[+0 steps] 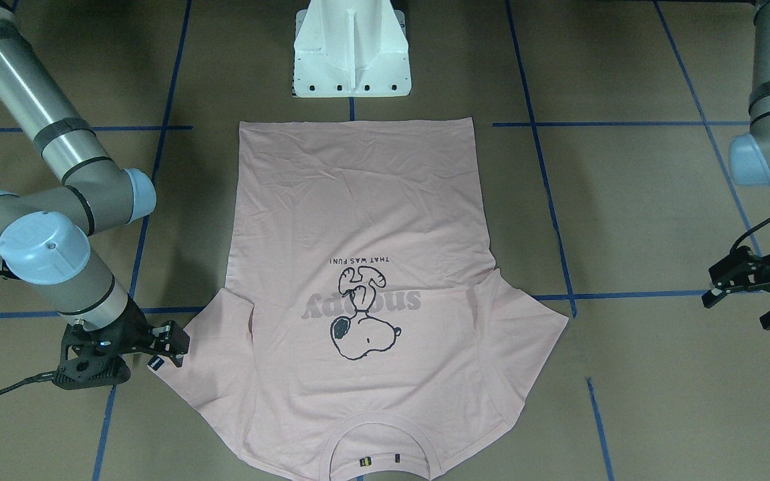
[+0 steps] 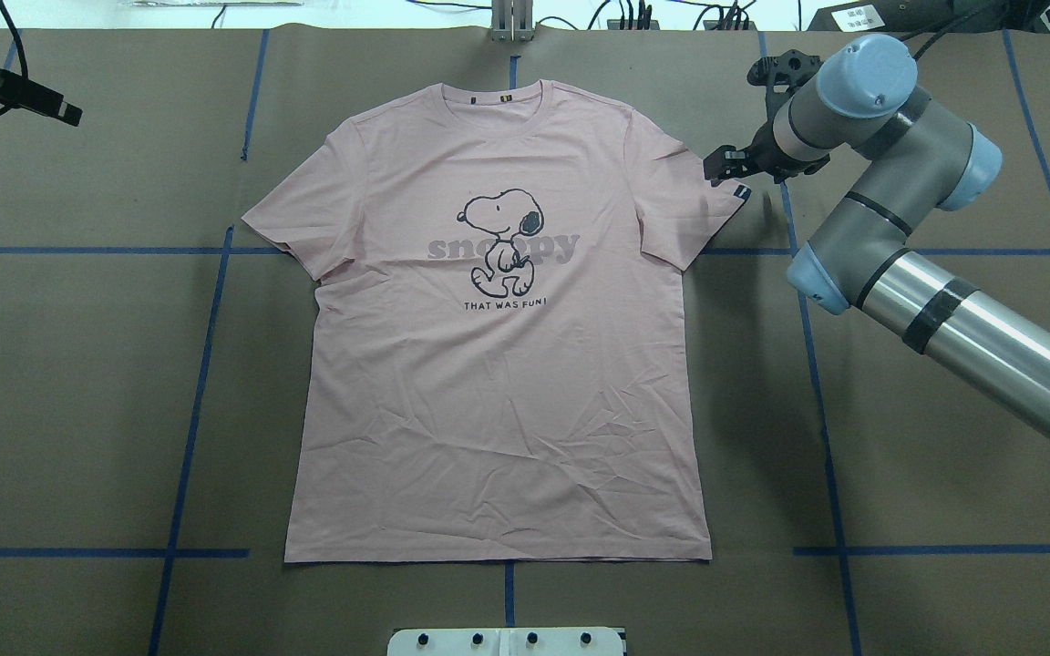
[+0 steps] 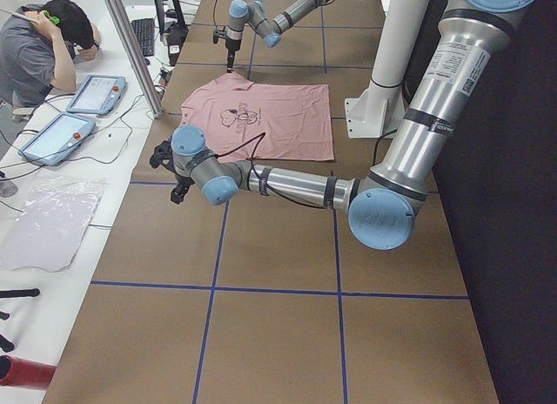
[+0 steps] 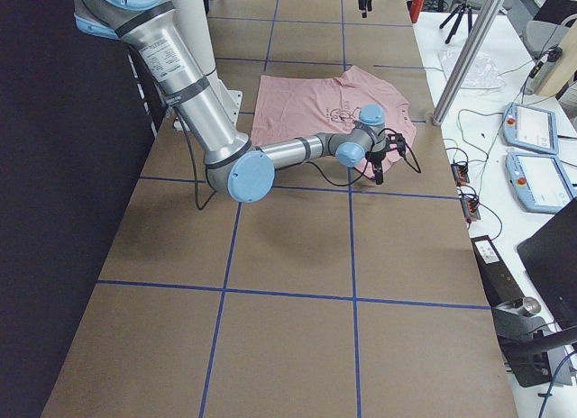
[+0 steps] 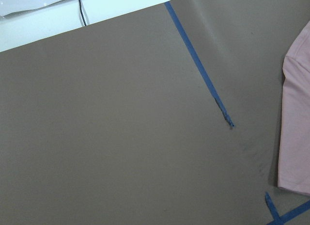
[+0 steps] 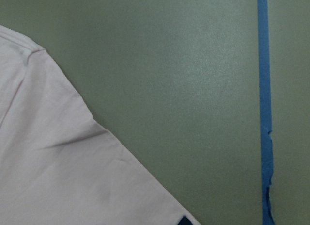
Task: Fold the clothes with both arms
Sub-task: 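Move the right gripper down to the pink shirt's sleeve nearest it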
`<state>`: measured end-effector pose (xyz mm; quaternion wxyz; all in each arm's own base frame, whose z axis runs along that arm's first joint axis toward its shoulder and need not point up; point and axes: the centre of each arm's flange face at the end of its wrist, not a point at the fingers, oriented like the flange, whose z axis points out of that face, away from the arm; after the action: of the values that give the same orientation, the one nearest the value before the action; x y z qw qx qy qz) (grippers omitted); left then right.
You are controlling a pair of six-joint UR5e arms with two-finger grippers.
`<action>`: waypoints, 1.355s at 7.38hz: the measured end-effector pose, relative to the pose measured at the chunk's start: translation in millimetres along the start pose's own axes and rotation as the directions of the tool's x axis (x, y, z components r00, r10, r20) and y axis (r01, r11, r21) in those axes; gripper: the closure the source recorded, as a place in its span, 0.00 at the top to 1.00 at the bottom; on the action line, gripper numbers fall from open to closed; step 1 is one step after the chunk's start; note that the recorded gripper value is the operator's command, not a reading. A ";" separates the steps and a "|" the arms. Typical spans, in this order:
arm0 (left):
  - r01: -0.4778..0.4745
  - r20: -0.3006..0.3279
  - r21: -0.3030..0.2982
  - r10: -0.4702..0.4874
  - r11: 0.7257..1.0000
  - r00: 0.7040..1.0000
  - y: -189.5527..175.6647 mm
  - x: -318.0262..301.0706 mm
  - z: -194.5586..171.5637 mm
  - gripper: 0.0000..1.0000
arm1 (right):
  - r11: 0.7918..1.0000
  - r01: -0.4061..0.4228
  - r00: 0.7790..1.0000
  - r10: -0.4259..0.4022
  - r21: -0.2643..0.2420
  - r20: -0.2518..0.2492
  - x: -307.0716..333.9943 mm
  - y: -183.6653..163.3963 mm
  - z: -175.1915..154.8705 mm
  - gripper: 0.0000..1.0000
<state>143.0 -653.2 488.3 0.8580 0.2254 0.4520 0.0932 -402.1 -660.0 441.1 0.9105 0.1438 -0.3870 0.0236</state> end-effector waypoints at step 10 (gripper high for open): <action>0.003 -0.008 0.002 -0.003 1.000 1.000 2.0 1.0 -1.6 1.00 | 1.000 0.024 1.000 -0.024 -0.011 0.005 -12.8 8.1 8.7 0.58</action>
<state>142.4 -650.6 487.7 0.8562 0.2252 0.4557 0.0925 -418.3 -653.8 439.6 0.9104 0.1436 -0.3878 0.0103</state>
